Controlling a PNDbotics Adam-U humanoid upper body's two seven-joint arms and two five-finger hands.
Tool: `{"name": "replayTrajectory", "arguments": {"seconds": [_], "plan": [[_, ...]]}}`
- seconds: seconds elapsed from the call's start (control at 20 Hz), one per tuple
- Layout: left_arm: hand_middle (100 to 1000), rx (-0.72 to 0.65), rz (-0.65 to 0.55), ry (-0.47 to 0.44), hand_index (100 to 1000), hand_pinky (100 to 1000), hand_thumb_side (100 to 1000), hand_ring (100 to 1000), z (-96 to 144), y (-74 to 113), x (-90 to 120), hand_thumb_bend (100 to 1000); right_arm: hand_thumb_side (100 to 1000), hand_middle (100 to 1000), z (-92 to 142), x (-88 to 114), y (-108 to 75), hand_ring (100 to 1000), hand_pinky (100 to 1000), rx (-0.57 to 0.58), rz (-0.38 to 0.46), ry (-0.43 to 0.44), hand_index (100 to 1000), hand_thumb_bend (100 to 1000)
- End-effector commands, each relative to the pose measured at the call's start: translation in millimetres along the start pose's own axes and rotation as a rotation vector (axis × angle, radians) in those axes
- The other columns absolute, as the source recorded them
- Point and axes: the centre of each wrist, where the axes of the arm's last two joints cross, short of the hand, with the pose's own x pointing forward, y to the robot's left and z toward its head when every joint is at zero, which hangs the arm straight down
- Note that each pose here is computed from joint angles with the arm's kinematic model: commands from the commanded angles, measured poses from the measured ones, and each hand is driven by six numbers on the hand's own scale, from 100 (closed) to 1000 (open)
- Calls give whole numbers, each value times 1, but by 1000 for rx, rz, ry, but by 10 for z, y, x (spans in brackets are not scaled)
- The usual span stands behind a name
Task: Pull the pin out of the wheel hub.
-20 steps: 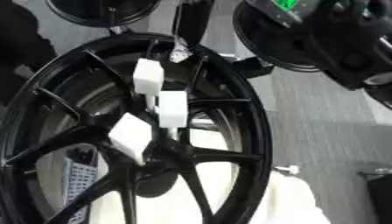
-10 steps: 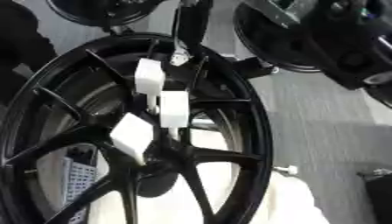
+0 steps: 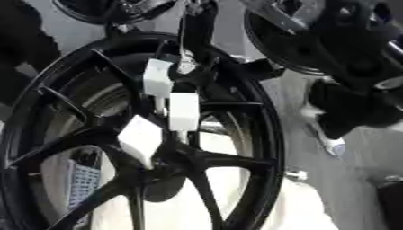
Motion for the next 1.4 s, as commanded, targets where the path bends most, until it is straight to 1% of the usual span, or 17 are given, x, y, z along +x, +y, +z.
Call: {"name": "replayTrajectory", "arguments": {"seconds": [0.05, 0.5, 0.95, 1.4], "plan": [[732, -19, -19, -45, 813, 773, 335, 746, -58, 22, 105, 558, 270, 850, 118, -19, -57, 895, 942, 7, 33, 7, 868, 517], [730, -23, -23, -51, 813, 773, 335, 744, -72, 19, 120, 557, 267, 854, 107, -41, -8, 898, 941, 52, 49, -17, 865, 527], [727, -22, -25, -48, 812, 773, 335, 741, -67, 20, 115, 555, 257, 861, 117, -94, 71, 903, 942, 86, 51, -7, 862, 521], [725, -23, -23, -50, 812, 773, 335, 741, -69, 15, 117, 552, 213, 850, 112, -165, 166, 900, 941, 120, 45, 2, 851, 502]]}}
